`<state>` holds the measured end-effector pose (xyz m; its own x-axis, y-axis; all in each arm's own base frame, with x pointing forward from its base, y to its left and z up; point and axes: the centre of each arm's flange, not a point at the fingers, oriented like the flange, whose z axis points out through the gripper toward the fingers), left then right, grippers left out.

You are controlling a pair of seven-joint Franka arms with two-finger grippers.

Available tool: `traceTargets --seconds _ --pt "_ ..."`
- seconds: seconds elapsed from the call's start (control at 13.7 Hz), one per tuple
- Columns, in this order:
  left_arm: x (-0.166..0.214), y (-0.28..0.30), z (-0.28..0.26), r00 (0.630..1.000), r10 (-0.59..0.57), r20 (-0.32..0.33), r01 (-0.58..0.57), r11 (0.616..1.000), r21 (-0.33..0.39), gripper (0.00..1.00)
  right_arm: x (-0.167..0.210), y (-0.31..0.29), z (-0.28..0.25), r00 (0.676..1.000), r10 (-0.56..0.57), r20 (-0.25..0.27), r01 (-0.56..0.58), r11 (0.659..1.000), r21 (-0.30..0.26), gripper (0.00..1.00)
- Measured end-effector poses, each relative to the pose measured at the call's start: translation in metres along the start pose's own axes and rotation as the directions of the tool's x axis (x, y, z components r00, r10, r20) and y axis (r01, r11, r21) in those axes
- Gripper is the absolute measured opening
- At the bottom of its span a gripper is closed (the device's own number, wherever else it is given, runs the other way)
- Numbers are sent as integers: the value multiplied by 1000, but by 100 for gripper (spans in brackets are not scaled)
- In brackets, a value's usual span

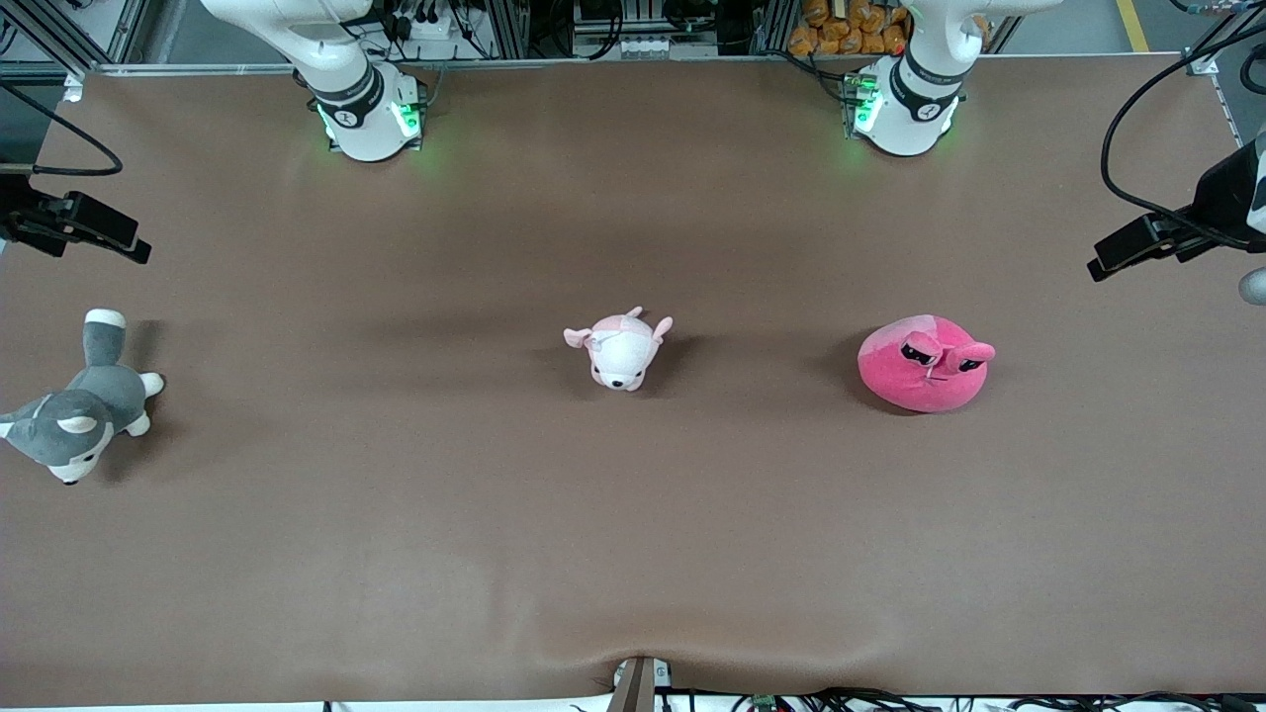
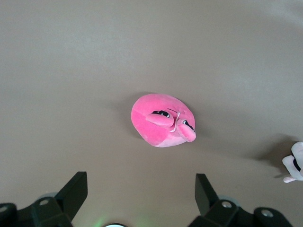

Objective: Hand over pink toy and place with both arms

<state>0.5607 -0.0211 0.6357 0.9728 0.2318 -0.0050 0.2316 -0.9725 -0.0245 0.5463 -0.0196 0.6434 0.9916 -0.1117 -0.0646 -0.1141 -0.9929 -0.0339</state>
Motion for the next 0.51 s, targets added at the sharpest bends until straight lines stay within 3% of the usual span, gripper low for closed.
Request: traceTargets --seconds 0.51 --pt "9 -39 -3 998 -67 -7 67 998 -3 100 0 -1 0 1000 -1 4 1 1000 0 100"
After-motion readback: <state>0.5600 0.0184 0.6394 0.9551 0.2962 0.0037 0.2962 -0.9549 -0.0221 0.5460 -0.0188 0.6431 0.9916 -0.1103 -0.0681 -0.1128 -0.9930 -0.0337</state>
